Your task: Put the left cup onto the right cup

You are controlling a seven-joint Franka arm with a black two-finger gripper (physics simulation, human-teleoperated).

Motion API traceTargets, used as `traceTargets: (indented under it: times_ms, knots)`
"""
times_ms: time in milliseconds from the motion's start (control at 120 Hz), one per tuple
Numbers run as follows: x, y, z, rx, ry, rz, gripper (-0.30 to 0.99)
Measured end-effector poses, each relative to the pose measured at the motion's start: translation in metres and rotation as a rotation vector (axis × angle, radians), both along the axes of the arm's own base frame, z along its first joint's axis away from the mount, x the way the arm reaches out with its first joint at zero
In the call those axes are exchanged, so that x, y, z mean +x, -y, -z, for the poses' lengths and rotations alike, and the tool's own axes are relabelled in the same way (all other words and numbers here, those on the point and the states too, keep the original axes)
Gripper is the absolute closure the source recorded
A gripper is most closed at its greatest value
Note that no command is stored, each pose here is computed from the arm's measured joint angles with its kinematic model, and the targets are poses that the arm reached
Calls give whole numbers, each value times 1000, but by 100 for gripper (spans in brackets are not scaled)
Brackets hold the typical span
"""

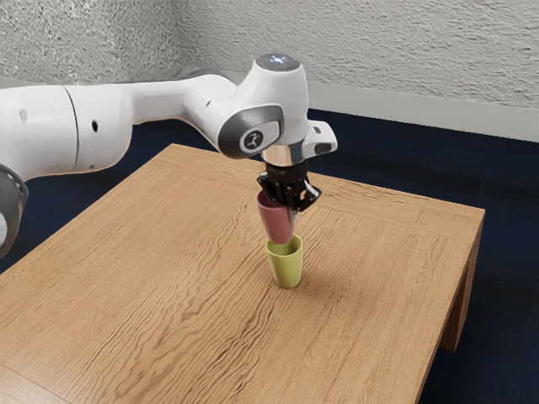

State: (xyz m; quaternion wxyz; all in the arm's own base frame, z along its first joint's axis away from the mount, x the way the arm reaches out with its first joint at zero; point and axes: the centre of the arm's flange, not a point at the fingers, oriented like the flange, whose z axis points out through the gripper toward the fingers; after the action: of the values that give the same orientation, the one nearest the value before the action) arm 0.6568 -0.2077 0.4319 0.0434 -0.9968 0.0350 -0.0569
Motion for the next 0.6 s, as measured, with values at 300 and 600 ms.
traceTargets:
  times_ms: [300,600]
  knots:
    - [-1,4,2,-5,-1,-12,78]
    - [-2,5,2,-5,-1,-32,78]
